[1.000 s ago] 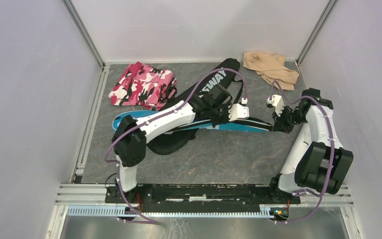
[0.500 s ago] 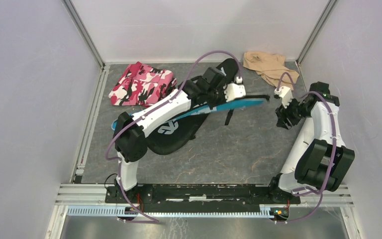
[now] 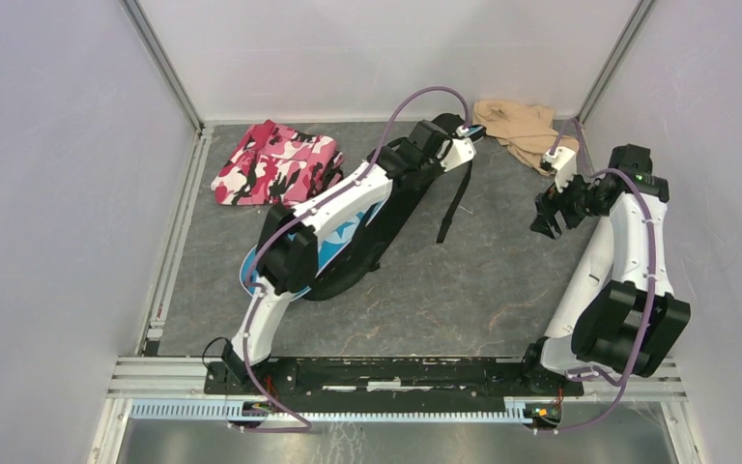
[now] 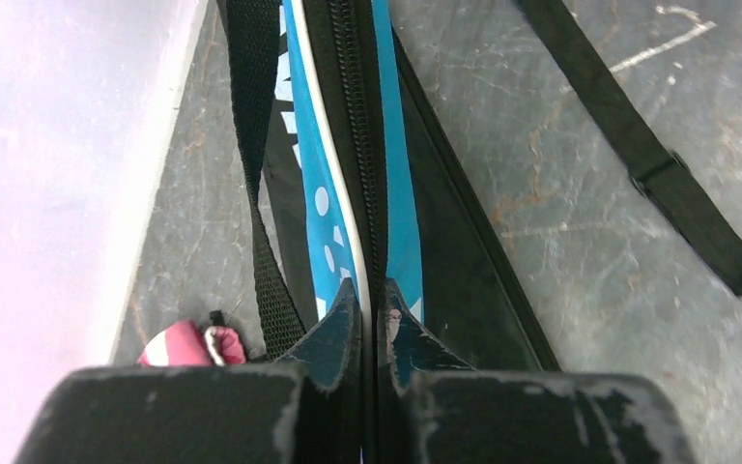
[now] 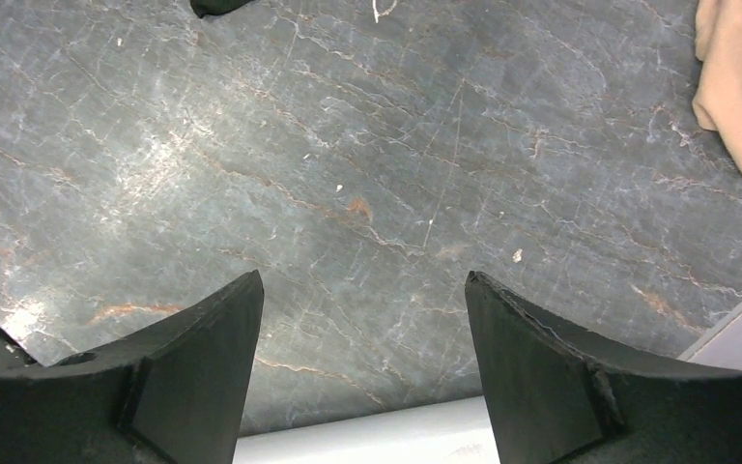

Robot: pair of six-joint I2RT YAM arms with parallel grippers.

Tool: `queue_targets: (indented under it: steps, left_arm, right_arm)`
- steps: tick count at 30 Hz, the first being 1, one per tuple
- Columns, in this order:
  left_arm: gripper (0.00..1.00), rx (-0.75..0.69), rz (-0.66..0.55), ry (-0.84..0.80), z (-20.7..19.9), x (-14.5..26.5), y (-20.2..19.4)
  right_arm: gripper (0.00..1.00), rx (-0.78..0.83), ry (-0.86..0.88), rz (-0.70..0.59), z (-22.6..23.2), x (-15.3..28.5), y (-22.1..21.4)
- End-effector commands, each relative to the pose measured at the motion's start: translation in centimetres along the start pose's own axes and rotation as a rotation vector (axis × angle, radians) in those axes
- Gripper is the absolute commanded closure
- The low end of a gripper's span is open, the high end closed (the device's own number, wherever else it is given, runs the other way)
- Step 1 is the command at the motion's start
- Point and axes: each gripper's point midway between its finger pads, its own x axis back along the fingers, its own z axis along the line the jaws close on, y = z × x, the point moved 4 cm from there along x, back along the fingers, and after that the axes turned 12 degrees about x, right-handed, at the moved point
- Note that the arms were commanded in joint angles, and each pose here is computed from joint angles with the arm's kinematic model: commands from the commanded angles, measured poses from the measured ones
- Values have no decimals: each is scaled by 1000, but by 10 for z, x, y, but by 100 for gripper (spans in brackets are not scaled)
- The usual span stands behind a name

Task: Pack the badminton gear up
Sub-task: Place the racket bag at the center of the board.

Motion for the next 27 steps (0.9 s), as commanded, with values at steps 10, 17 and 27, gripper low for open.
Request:
queue_targets:
  steps: [10,17,27]
  left_arm:
    - [94,303,-39,-168,-81,-56,22]
    - [80,344,-58,-218,-120,-69,33]
    - [28,393,-57,-259,-111,-59,37]
  right_arm:
    - [16,-109,-116,-11,14,4,-4]
    - [16,-190,-210,18,11,7,-12]
    - [13,-324,-465,208,6,27,-49]
